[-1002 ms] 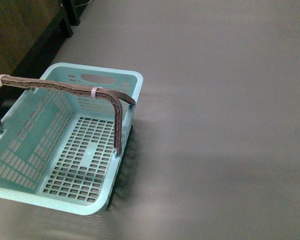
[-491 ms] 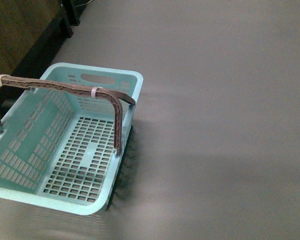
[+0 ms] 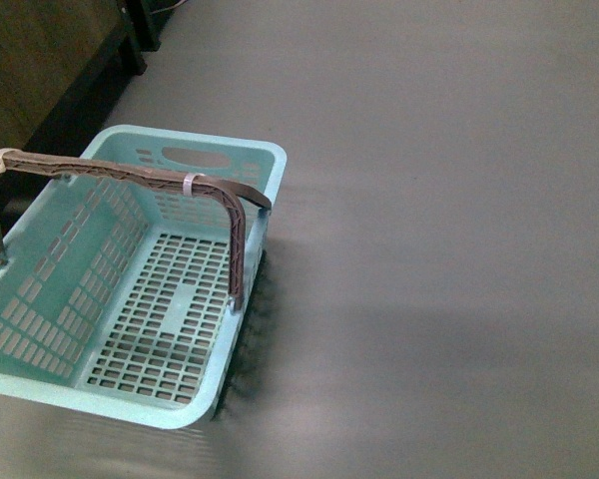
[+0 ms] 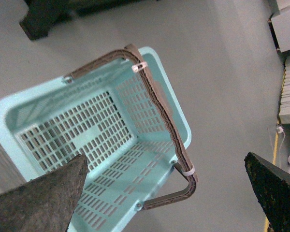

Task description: Pick lemon and mango into basket

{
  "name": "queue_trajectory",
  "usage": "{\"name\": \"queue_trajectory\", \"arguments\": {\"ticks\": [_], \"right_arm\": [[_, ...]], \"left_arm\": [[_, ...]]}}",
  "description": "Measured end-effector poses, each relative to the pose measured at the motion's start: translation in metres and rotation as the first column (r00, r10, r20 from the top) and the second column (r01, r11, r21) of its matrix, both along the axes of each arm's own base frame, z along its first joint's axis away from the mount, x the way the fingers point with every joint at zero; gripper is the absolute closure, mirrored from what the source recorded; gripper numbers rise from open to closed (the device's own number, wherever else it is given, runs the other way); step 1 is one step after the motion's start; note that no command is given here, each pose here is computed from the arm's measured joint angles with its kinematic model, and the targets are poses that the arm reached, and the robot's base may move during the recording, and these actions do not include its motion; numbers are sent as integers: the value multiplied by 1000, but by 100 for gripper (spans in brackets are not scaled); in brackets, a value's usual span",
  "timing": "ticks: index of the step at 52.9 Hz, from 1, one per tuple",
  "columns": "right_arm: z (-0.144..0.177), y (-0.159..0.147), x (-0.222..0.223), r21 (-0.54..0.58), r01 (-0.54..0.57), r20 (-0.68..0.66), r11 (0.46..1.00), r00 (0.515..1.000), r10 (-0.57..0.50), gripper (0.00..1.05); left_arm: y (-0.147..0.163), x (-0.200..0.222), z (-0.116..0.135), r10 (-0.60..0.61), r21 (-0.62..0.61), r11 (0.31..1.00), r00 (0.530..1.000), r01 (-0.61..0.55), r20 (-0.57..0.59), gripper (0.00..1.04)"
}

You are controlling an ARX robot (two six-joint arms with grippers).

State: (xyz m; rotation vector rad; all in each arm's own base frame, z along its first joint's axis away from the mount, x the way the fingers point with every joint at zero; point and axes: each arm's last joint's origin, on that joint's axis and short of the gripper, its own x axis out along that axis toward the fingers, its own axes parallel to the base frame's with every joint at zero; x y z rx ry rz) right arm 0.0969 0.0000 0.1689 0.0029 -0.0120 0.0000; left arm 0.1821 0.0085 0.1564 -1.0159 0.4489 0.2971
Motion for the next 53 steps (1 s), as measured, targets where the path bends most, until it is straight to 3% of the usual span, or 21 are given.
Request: {"name": "queue_trajectory", "arguments": {"ticks": [18,53], "right_arm": [[0,0,0,0,0,0,1000,1000,0,9],[0,0,0,0,0,0,1000,1000,0,9]], "left_arm": [[-22,90,-50,-16,-146,989,994,0,-109,7],[-76,221,-110,-46,-165,986,982,15,-185,10]]}}
